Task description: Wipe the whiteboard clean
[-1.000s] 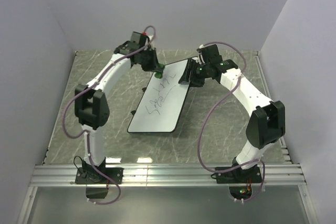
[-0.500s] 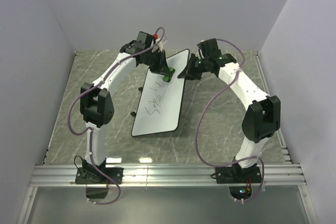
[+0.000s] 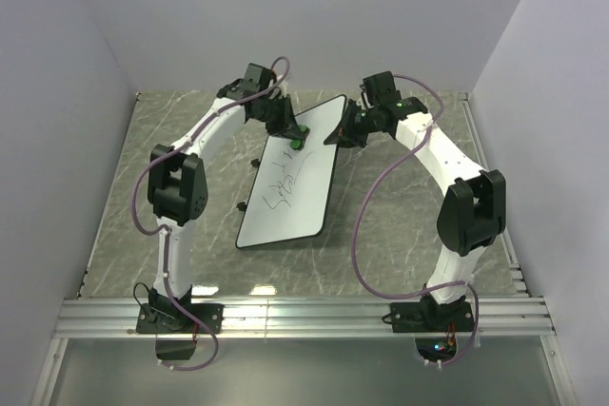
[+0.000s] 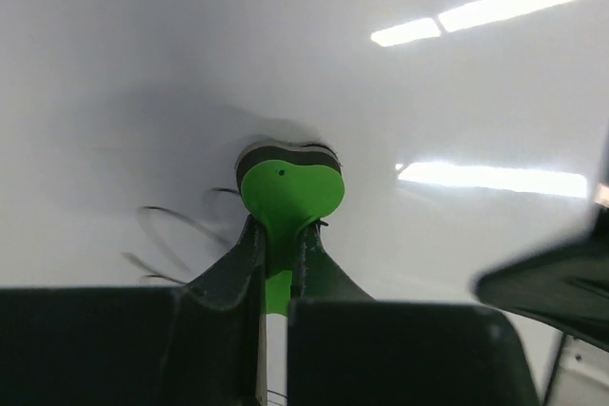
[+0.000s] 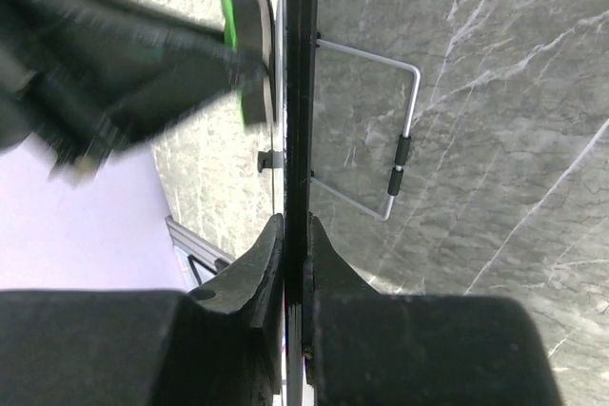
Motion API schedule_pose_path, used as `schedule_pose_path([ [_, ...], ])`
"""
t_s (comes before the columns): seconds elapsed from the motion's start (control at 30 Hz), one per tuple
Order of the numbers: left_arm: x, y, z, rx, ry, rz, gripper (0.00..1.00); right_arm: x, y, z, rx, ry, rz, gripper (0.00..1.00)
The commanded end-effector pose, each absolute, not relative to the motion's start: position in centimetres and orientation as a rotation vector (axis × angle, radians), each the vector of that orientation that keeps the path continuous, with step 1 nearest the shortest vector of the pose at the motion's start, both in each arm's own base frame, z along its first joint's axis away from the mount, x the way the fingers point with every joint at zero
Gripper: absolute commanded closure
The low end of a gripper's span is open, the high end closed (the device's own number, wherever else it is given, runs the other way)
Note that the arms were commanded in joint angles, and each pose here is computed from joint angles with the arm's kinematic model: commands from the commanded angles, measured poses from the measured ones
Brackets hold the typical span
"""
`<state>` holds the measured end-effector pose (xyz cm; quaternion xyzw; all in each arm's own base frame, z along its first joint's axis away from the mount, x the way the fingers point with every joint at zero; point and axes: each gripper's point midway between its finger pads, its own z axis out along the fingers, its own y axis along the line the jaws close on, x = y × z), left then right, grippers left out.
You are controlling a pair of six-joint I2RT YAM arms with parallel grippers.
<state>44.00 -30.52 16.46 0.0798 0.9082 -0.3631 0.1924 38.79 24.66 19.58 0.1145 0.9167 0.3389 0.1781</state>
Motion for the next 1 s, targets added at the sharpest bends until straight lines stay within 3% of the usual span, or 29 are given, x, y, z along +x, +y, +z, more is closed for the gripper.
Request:
schedule_pose_path([
  [0.0,42.9,-26.7,7.1,0.051,2.786,-0.833,1.00,39.0,23.6,18.4,0.104,2.569,0.753,1.00],
  [0.33,41.0,-23.1,3.3,-0.012,2.867,-0.729,1.00,38.8,23.4,18.3,0.118,2.568,0.748,1.00],
  [0.7,40.8,-35.2,17.1,0.237,2.540,-1.116,1.00,38.3,24.3,17.8,0.122,2.573,0.816,1.00],
  [0.87,39.5,-37.7,18.0,0.238,2.546,-1.249,1.00,38.1,24.1,18.2,0.117,2.575,0.798,1.00],
  [0.97,37.6,-37.3,15.5,0.210,2.601,-1.267,1.00,38.1,23.7,18.7,0.105,2.566,0.779,1.00],
])
